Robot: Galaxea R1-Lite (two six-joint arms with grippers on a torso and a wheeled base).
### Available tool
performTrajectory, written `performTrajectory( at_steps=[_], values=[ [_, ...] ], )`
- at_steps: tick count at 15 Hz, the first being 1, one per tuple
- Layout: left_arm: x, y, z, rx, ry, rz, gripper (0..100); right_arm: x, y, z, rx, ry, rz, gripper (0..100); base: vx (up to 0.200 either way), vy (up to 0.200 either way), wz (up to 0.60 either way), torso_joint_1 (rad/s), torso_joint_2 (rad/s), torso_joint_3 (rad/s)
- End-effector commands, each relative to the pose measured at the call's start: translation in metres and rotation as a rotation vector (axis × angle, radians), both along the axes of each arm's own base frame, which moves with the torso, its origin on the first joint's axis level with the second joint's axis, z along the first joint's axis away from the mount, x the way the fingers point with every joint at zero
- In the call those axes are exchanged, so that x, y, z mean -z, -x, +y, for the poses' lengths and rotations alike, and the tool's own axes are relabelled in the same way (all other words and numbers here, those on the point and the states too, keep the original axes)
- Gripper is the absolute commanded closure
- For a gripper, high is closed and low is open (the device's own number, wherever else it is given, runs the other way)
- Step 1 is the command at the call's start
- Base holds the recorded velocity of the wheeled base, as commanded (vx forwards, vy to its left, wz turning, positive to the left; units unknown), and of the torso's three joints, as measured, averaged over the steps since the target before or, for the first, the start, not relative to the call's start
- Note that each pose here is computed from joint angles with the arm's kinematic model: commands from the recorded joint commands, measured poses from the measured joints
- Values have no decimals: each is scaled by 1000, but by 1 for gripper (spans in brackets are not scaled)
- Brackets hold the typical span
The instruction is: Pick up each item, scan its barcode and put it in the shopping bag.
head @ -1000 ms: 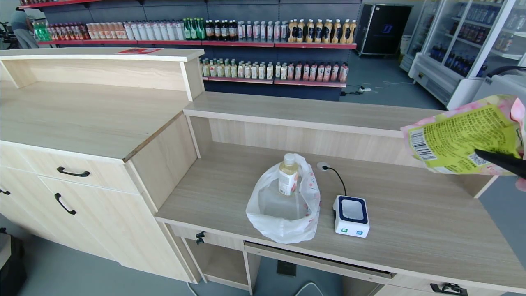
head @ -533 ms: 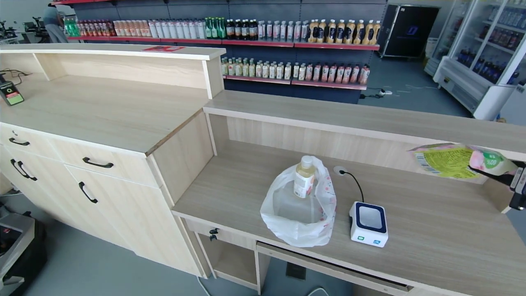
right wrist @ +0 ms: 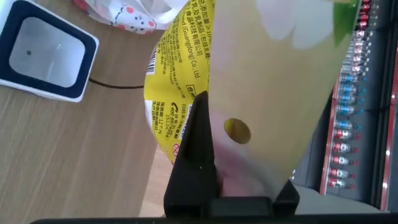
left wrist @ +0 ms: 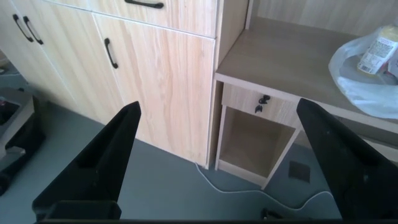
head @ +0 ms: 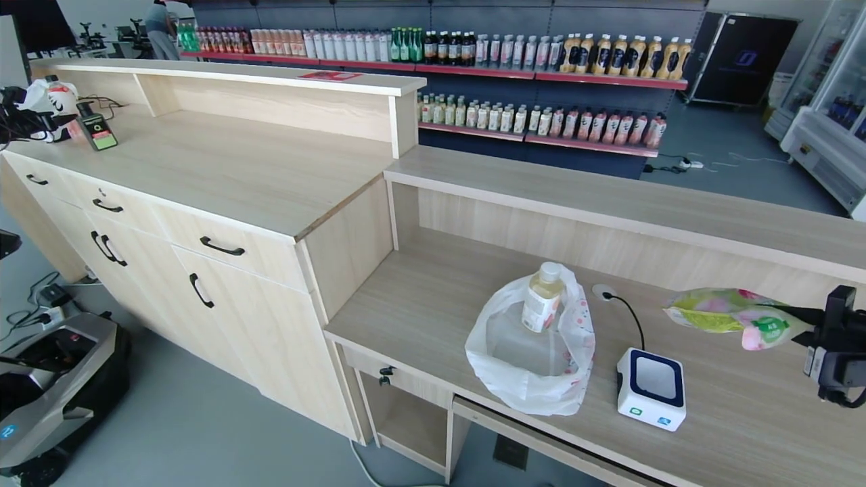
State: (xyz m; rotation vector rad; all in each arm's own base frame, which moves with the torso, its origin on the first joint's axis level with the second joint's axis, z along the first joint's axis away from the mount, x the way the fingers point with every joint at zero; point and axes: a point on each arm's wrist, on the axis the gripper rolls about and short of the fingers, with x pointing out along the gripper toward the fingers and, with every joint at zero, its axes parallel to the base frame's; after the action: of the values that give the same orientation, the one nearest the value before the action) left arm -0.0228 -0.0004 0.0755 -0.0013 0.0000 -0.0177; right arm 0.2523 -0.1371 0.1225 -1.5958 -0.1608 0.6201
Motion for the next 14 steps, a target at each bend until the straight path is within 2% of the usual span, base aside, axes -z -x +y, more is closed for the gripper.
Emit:
performTrajectory(
  at_steps=[1,7,14],
  values=[
    [0,0,0,-1,0,0,0,26,-11,-13,3,-26,57,100,0,0,0,0,0,0],
    [0,0,0,-1,0,0,0,48,-34,-28,-10,-49,80,100,0,0,0,0,0,0],
    [0,0,0,-1,0,0,0,70,-36,-34,-64,-3,61,100,0,0,0,0,0,0]
  ],
)
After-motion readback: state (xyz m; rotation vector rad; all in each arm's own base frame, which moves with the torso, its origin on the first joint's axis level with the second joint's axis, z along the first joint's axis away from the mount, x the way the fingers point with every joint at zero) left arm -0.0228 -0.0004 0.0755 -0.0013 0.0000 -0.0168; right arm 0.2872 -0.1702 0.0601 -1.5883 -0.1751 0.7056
